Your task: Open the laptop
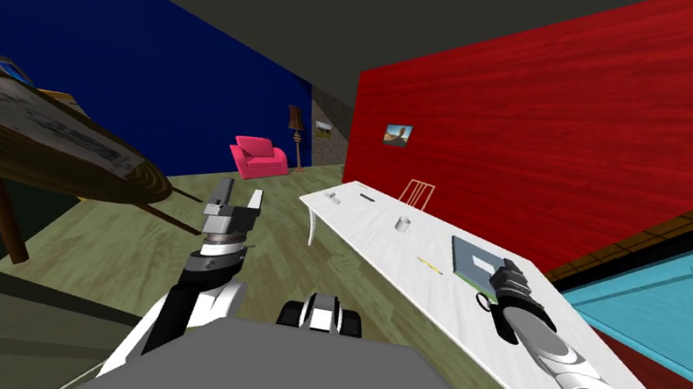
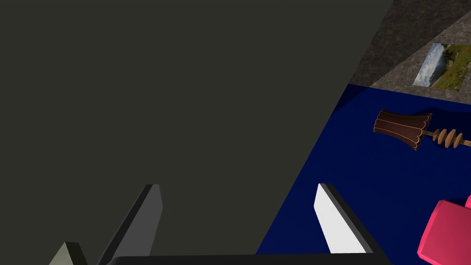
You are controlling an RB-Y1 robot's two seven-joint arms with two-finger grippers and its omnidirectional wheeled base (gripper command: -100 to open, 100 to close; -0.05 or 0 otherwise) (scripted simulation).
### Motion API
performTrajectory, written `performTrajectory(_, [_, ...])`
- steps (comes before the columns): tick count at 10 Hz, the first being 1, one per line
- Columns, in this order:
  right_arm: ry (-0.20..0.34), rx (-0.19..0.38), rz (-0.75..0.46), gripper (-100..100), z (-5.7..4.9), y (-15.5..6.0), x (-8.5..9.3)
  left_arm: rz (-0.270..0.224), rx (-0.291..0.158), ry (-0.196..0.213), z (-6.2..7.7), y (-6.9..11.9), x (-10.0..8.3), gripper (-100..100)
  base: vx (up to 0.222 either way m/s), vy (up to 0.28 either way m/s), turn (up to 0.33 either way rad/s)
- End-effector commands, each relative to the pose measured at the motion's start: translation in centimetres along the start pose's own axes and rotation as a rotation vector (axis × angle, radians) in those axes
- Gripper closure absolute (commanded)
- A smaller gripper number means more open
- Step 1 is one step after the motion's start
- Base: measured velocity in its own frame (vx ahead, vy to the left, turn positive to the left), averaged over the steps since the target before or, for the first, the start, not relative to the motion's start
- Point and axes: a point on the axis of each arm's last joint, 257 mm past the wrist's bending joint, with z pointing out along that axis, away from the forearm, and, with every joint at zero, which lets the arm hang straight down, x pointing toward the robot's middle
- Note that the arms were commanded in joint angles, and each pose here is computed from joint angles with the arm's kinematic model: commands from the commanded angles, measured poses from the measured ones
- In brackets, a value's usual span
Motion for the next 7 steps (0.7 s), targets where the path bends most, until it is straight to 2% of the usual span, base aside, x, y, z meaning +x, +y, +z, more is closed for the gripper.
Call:
performTrajectory(1, [0.003,0.007,-0.036,-100,-0.2,0.2,-0.1,0.0,0.0,0.0,0.0,0.0,0.0,0,-0.006,0.0,0.008])
performTrajectory(2, [0.005,0.009,-0.041,-100,-0.2,0.2,0.0,0.0,0.0,0.0,0.0,0.0,0.0,0,0.0,0.0,0.0])
performTrajectory(3, [-0.003,0.01,-0.041,-100,0.6,-1.3,0.7,0.0,0.0,0.0,0.0,0.0,0.0,0,0.012,0.04,-0.077])
performTrajectory(5, [-0.006,0.011,-0.041,-100,0.8,-1.8,0.9,0.0,0.0,0.0,0.0,0.0,0.0,0,0.016,0.05,-0.024])
performTrajectory(6, [-0.015,0.013,-0.041,-100,1.5,-3.4,1.6,0.0,0.0,0.0,0.0,0.0,0.0,0,0.021,0.053,-0.041])
performTrajectory(7, [-0.018,0.013,-0.041,-100,1.7,-4.0,1.8,0.0,0.0,0.0,0.0,0.0,0.0,0,0.023,0.065,-0.064])
